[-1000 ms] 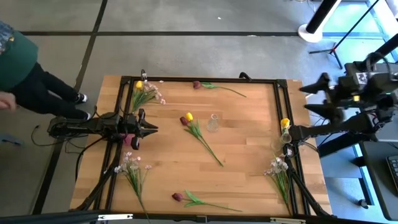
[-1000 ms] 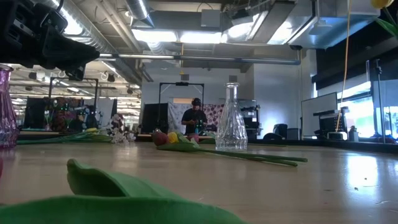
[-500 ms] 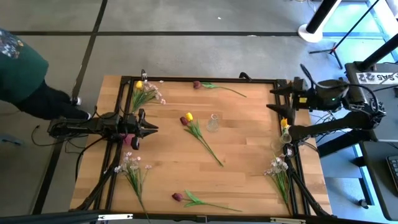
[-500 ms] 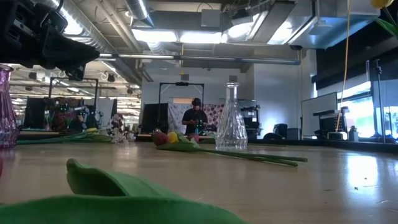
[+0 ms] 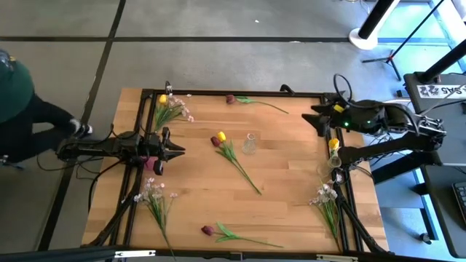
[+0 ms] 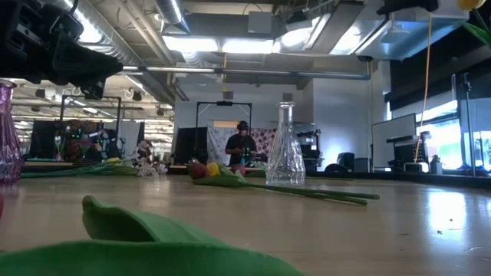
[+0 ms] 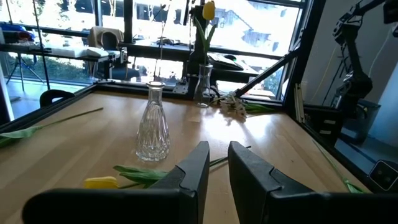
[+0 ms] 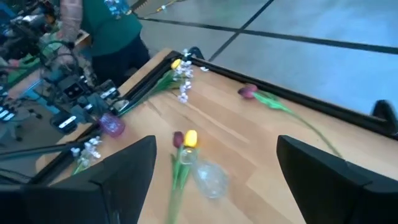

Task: Sort flowers into vase by color
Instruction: Put the bottom yellow tulip into the bottom transparent vase

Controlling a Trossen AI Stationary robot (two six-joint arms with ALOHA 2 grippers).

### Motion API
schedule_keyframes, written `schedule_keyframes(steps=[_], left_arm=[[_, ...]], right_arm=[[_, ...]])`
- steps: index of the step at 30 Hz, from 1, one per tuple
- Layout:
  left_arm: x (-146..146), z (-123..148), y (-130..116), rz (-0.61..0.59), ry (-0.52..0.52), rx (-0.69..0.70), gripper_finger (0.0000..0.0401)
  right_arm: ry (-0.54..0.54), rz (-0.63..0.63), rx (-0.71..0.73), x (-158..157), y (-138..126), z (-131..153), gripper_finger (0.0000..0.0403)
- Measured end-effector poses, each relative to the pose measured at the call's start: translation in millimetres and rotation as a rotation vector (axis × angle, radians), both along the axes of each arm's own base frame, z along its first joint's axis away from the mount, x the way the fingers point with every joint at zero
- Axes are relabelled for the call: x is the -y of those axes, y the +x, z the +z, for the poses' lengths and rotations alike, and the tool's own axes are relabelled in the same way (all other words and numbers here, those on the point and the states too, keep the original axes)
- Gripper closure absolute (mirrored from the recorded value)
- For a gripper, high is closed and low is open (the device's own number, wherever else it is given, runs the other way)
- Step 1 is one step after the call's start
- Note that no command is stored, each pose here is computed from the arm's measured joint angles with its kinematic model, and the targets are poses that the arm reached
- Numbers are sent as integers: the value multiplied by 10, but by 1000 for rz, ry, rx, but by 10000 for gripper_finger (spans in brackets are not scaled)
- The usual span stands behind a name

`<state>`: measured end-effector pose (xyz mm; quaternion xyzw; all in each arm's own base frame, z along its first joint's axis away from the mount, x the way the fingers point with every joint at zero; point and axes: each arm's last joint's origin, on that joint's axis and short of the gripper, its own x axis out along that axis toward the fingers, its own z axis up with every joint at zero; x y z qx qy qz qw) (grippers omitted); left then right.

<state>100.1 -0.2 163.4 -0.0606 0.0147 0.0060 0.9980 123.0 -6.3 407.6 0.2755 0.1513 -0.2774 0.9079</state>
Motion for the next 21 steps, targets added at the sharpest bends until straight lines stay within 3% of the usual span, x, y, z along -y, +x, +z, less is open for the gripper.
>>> schedule_keyframes(steps=[6,13,21], left_arm=[[0,0,0,0,0,0,344],[0,0,0,-1,0,0,344],[0,0,0,-1,0,0,344]], right_arm=[[-35,11,31,-7,156,80,70],[-144,149,19,-26,132,207,70],[-273,198,1,-26,150,241,70]])
